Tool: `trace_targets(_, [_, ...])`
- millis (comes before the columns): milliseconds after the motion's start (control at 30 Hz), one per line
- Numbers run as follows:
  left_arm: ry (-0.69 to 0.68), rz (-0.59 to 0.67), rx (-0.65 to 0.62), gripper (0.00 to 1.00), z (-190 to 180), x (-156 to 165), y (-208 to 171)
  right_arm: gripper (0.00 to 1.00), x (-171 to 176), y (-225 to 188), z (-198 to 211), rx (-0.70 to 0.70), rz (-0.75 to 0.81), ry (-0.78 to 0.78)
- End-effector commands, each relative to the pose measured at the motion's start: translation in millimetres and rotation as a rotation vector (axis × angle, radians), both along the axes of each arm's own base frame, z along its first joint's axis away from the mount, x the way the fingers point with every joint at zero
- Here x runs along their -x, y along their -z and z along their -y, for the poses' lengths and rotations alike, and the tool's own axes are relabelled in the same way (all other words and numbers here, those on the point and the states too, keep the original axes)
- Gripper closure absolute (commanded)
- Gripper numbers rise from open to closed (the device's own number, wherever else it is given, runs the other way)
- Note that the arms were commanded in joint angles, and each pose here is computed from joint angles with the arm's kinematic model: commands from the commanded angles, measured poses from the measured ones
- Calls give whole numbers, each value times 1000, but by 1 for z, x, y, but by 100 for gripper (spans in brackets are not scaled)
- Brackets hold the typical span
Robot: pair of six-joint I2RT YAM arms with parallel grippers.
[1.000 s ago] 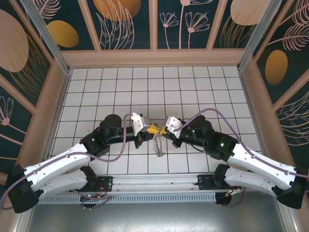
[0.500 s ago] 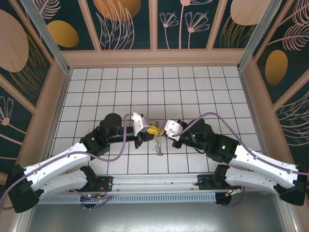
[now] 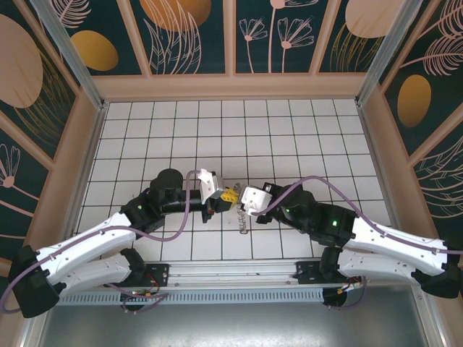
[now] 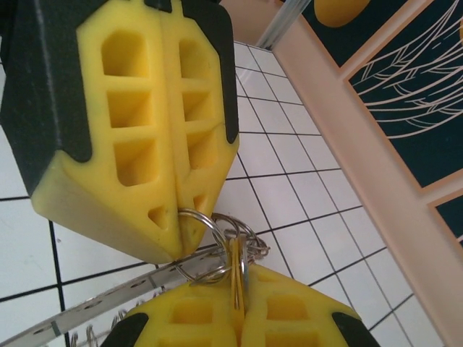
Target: Put the keys on the keyring
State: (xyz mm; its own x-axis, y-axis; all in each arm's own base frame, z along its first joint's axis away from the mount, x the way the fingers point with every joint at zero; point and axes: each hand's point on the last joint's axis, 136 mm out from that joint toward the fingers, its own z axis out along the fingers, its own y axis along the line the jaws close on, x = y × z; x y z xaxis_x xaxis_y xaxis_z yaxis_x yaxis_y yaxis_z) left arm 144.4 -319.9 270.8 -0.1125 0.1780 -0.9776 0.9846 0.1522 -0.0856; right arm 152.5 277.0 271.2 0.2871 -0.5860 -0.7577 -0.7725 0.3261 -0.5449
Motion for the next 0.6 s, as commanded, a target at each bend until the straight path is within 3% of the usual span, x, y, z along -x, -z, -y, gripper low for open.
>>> trace_targets(0, [76, -7, -6, 100, 3, 14, -1, 100, -4, -61, -7, -133, 120, 10])
trace_targets(567, [53, 4, 6, 100, -2, 13, 1, 100, -4, -57, -6, -13, 208, 46])
